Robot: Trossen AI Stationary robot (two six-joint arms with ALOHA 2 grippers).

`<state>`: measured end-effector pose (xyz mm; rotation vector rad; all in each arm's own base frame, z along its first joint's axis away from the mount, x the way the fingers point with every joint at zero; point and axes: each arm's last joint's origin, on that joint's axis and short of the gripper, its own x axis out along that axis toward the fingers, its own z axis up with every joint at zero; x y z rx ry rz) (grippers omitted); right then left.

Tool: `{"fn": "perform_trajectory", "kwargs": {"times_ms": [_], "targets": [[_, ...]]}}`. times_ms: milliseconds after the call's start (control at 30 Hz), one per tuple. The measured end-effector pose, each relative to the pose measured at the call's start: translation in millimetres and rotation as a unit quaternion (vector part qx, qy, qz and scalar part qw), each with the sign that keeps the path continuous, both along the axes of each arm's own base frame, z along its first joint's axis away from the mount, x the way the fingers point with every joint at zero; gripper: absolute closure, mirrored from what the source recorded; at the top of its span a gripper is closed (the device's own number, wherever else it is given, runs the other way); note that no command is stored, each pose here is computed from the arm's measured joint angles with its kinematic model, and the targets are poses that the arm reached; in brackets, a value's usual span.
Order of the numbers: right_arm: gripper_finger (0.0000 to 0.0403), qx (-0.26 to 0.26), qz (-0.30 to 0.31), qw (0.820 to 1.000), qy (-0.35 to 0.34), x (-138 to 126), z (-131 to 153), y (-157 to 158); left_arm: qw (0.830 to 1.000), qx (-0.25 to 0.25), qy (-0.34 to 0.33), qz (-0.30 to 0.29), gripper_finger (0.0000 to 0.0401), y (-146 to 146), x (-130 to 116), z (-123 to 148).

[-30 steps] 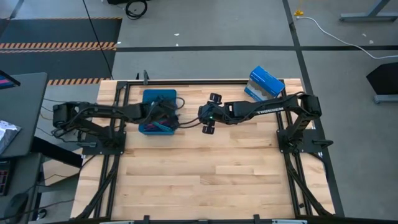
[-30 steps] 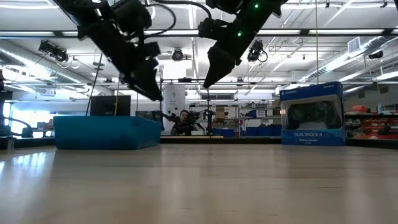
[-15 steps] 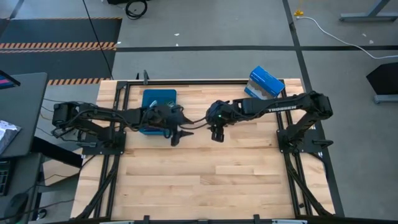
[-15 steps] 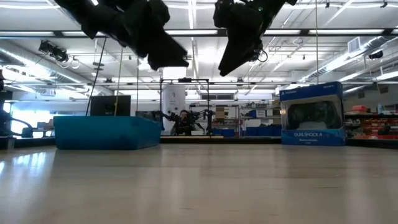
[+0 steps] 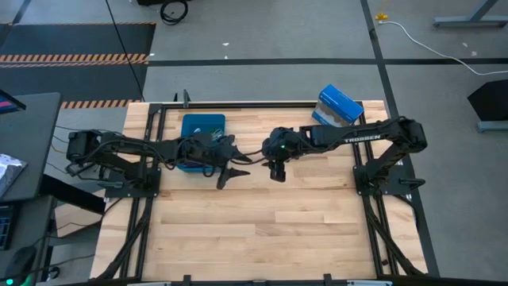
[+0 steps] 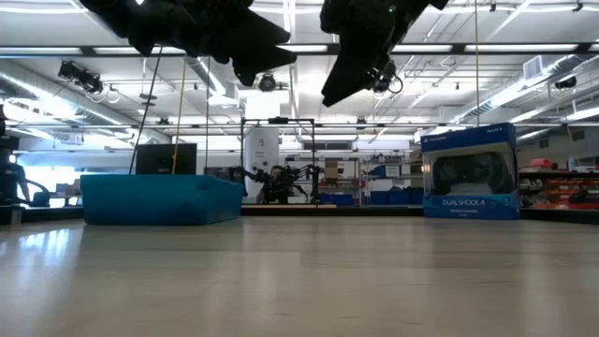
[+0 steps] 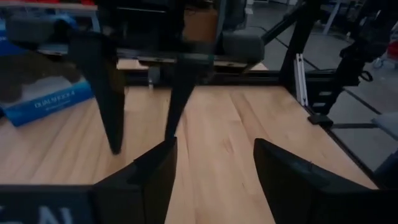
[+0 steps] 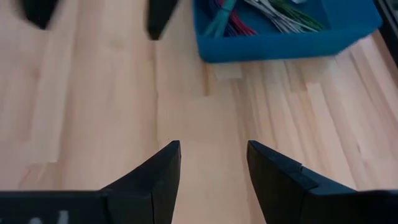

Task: Pick and place USB-C Cables
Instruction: Move the blue bin to the center of the table

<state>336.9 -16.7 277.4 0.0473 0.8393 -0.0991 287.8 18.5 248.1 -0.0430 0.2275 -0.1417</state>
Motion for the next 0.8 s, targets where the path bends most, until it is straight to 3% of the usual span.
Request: {"fn": "perform_trajectory", "kwargs": {"times_ms": [167,433,633,800], "targets": [[0.0217,0.004,0.019,1.0,-0.019,-2.1,7.5,1.2,1.0,0.007,-0.015,0.012,0.0214,7.8,-4.0,-7.0],[0.0251,0.002,0.02,1.0,-0.018,-12.0,5.4,1.0,0.998,-0.027,-0.032,0.042,0.0263,26.3,-24.2,-11.8],[0.0299,-0.003,0.002,0.998,-0.064,-42.2,4.9,-8.9,0.997,-0.019,-0.053,0.051,0.0293,26.6,-45.5,-6.4],[0.0363,0.005,-0.02,0.992,-0.123,-82.2,2.5,-13.8,0.995,-0.007,-0.056,0.084,0.0335,24.2,-68.4,-21.1]]}}
